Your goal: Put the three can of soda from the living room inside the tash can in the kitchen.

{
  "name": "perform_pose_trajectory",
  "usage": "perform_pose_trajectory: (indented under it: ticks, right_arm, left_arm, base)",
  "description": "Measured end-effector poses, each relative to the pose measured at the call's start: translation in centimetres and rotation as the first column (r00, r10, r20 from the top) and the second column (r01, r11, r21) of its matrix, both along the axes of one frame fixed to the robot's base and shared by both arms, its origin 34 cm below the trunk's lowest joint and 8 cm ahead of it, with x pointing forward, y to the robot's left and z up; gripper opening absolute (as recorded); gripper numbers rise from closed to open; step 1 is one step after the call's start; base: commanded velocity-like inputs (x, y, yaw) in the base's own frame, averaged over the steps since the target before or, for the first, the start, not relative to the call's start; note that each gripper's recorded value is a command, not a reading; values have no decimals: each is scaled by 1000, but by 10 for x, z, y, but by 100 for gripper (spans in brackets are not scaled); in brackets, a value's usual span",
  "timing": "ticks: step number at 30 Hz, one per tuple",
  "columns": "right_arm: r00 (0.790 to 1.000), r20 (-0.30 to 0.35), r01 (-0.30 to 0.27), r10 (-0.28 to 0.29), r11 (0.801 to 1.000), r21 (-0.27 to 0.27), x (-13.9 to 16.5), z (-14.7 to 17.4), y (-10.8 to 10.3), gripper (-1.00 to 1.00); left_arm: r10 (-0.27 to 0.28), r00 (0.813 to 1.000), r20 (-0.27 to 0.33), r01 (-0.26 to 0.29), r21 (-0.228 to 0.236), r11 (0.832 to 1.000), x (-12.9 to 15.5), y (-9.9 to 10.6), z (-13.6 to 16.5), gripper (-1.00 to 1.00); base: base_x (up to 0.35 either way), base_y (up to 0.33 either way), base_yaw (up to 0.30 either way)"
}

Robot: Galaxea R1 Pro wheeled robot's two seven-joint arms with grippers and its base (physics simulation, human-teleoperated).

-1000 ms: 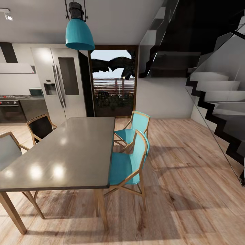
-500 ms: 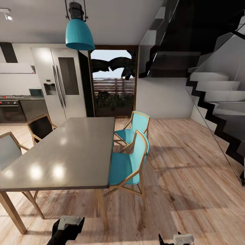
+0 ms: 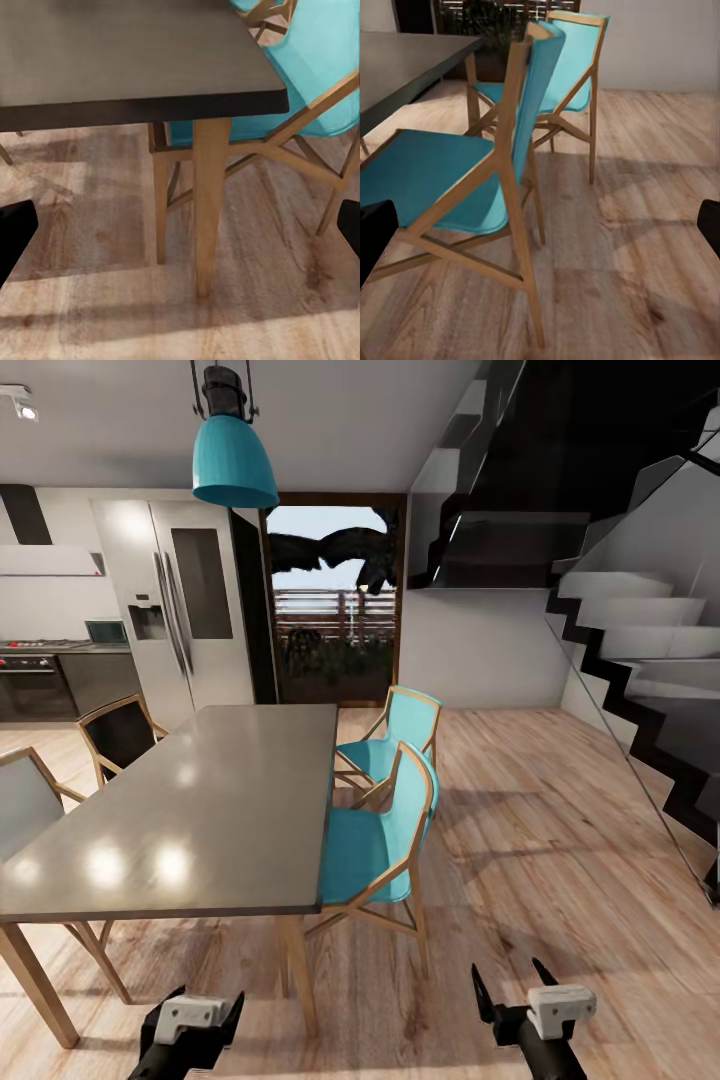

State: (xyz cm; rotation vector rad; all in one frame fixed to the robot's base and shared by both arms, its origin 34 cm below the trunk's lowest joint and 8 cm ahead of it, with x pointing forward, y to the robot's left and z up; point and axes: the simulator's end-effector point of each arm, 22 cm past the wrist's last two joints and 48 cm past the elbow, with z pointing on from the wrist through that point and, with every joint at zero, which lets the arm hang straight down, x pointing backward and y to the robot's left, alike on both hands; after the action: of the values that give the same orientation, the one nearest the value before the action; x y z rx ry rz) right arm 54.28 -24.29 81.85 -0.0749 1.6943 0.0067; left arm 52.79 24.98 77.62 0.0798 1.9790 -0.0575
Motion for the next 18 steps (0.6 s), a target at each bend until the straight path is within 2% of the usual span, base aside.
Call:
perform_pose_trajectory:
  ticks: [1,5,7,9,13,15,18]
  right_arm:
    - [1000,15,2,-2,1000,1,1,7,-1,100]
    - [1000,13,13,-13,1000,-10,-1,4,-14,100]
    - [1000,-8,10,-10,1000,-18,-4,-6,-17,100]
    - [1000,-23,2,-3,1000,-23,-6,-13,-18,100]
    - [1000,16,-11,11,1000,-26,-1,7,-15,100]
    - [999,43,-33,34,999,-24,2,21,-5,100]
    - [998,44,-46,47,999,-26,3,24,-1,100]
  left_arm:
    - [-7,999,44,7,-2,1000,3,-2,9,100]
    - [-20,990,142,19,4,1000,9,-4,27,100]
    - [-22,986,164,21,5,1000,10,-5,29,100]
    - [-23,984,178,23,5,1000,10,-6,31,100]
    - [-24,986,162,23,5,1000,11,-7,33,100]
    - [-24,987,157,23,6,1000,15,-6,35,100]
    - [-23,987,157,22,7,1000,15,-6,36,100]
  base:
    - [0,0,0]
    - [0,0,0]
    - [0,0,0]
    - [13,0,0]
    - [16,0,0]
    - [5,0,0]
    - [3,0,0]
